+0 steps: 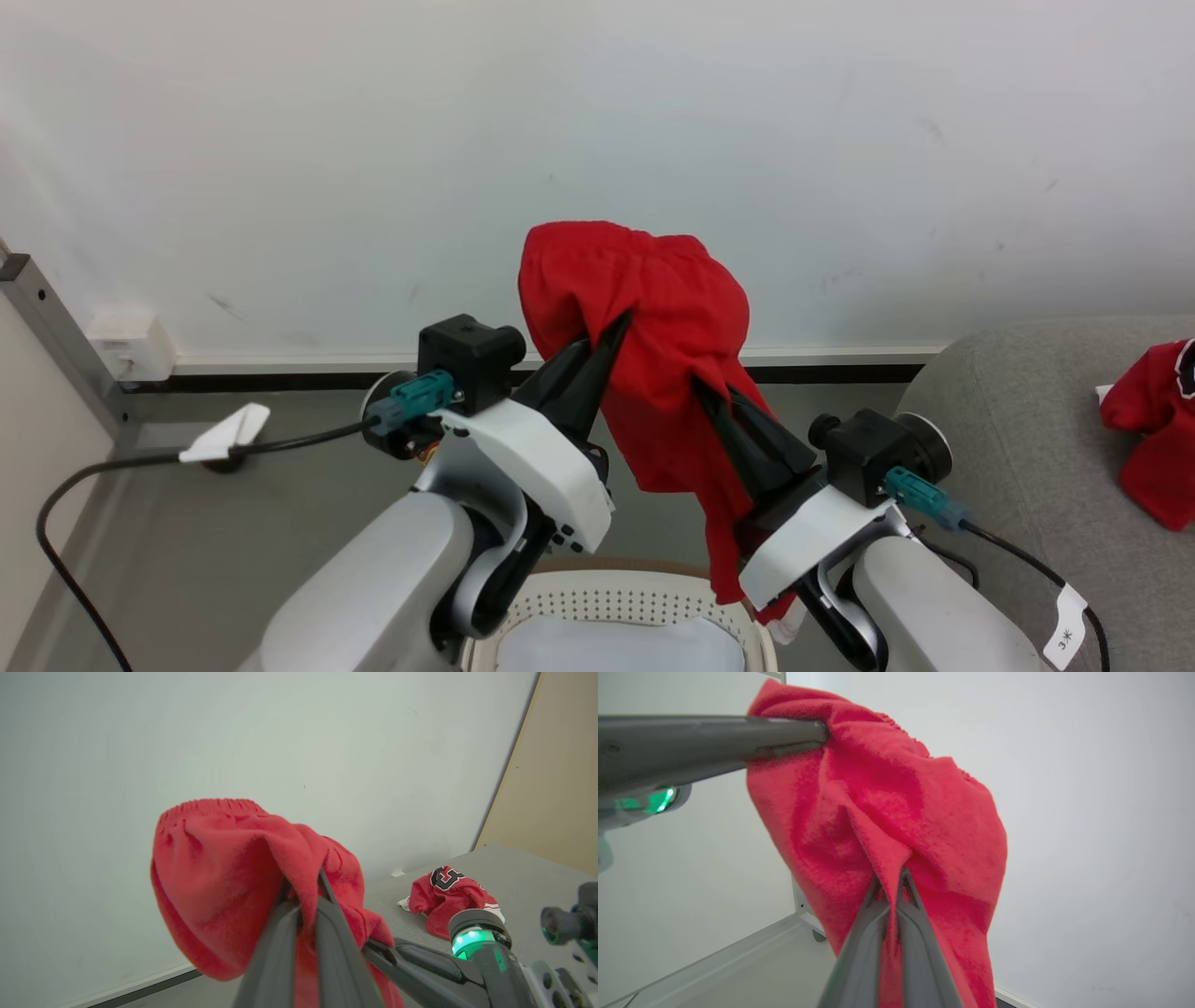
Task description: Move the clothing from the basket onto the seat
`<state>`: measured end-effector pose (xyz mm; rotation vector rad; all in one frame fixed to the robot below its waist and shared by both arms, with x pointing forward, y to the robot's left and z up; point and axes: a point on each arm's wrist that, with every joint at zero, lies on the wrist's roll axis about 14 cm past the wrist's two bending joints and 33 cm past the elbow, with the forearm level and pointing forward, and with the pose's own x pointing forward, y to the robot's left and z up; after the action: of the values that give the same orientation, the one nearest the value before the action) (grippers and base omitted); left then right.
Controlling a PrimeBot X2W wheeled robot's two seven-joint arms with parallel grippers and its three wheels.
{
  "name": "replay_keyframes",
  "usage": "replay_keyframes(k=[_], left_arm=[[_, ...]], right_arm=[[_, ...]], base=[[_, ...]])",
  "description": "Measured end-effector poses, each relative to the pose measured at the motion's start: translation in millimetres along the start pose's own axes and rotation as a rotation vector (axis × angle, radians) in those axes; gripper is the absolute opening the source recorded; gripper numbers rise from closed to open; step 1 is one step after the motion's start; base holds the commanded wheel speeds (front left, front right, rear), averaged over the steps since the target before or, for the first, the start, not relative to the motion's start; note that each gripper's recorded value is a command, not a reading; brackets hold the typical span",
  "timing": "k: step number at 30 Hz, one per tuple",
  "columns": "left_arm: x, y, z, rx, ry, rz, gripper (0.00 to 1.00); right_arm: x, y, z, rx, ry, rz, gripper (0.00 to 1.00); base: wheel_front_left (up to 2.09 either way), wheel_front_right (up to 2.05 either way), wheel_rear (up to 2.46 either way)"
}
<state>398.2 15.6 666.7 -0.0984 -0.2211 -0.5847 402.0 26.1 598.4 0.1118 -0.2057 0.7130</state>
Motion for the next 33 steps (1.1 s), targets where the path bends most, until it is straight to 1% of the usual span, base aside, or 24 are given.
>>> replay_keyframes(k=[1, 2, 3, 4, 9, 13, 21, 22, 23, 26, 27, 28, 33], left_arm=[[0, 1, 0, -0.003, -0.003, 0.006, 0.07], [1, 2, -2, -0.006, 0.001, 0.011, 0.38], [1, 3, -4, -0.007, 0.008, 0.012, 0.74], [1, 3, -6, -0.01, 0.012, 0.01, 1.0], [1, 0, -18, -0.015, 0.031, 0.001, 1.0], [-3, -6, -37, -0.013, 0.062, -0.017, 1.0], [-7, -28, -74, -0.022, 0.111, -0.079, 1.0], [-5, -33, -78, -0.029, 0.114, -0.095, 1.0], [-5, -33, -78, -0.029, 0.114, -0.095, 1.0], [2, -44, -85, -0.042, 0.119, -0.13, 1.0], [2, -44, -85, -0.042, 0.119, -0.13, 1.0], [6, -52, -89, -0.05, 0.122, -0.156, 1.0], [19, -76, -100, -0.073, 0.137, -0.235, 1.0]], right_arm=[[0, -3, 3, 0.008, -0.011, -0.009, 0.0], [-1, -5, 5, 0.014, -0.019, -0.018, 0.0], [-1, -7, 7, 0.019, -0.026, -0.026, 0.0], [-2, -11, 10, 0.029, -0.036, -0.039, 0.0], [-8, -37, 19, 0.047, -0.069, -0.119, 0.0], [-15, -59, 29, 0.058, -0.102, -0.19, 0.0], [-32, -97, 45, 0.015, -0.145, -0.303, 0.0], [-39, -105, 49, 0.005, -0.155, -0.331, 0.0], [-39, -105, 49, 0.005, -0.155, -0.331, 0.0], [-55, -121, 55, -0.025, -0.166, -0.387, 0.0], [-55, -121, 55, -0.025, -0.166, -0.387, 0.0], [-65, -130, 58, -0.038, -0.17, -0.422, 0.0], [-98, -157, 64, -0.068, -0.182, -0.531, 0.0]], base=[[0.0, 0.0, 0.0], [0.0, 0.0, 0.0], [0.0, 0.0, 0.0], [0.0, 0.0, 0.0], [0.0, 0.0, 0.0], [0.0, 0.0, 0.0], [0.0, 0.0, 0.0], [0.0, 0.0, 0.0], [0.0, 0.0, 0.0], [0.0, 0.0, 0.0], [0.0, 0.0, 0.0], [0.0, 0.0, 0.0], [0.0, 0.0, 0.0]])
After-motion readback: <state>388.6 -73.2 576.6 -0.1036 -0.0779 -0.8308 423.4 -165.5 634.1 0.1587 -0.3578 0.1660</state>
